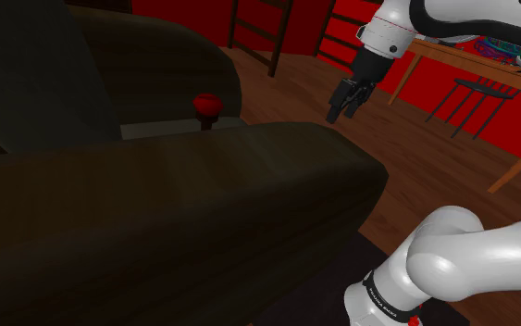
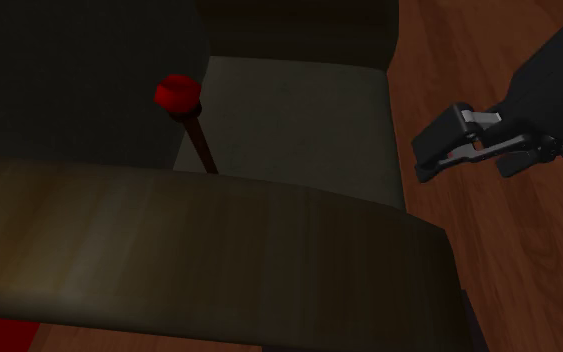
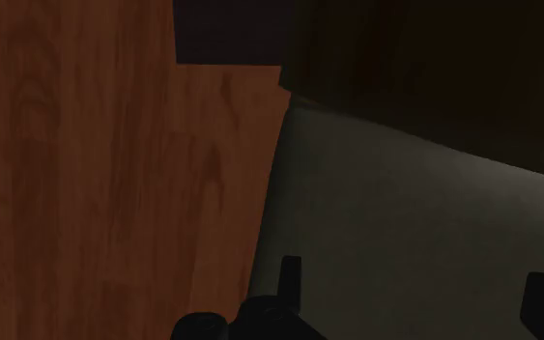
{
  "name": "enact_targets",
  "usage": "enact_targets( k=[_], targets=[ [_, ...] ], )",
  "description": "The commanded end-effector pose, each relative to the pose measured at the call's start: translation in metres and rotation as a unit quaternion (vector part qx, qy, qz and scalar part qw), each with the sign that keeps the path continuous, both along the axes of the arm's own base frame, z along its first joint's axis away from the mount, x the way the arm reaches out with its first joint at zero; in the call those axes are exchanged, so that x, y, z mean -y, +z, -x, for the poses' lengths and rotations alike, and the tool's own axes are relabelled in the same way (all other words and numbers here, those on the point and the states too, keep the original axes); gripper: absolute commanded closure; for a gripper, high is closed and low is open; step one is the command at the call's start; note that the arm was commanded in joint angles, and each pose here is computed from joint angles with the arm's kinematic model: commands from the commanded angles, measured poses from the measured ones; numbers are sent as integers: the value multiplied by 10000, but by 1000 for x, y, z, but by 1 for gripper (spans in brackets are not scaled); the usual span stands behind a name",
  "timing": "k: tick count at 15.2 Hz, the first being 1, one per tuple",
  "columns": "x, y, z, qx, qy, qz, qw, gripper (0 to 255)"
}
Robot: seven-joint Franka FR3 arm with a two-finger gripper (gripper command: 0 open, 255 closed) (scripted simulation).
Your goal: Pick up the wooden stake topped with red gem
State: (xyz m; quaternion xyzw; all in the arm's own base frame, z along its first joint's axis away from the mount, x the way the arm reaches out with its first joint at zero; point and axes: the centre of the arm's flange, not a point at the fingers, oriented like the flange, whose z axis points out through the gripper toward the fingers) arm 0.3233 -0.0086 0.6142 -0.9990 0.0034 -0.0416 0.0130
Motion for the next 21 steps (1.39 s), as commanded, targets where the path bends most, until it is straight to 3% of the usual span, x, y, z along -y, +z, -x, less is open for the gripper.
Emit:
enact_targets(
  k=[1,11,21],
  targets=[
    [0,0,0,0,0,0,10000,0],
    [-107,24,-67,-76,873,-114,9961,0],
    [-224,49,-115,-151,1738,-227,9844,0]
  ],
)
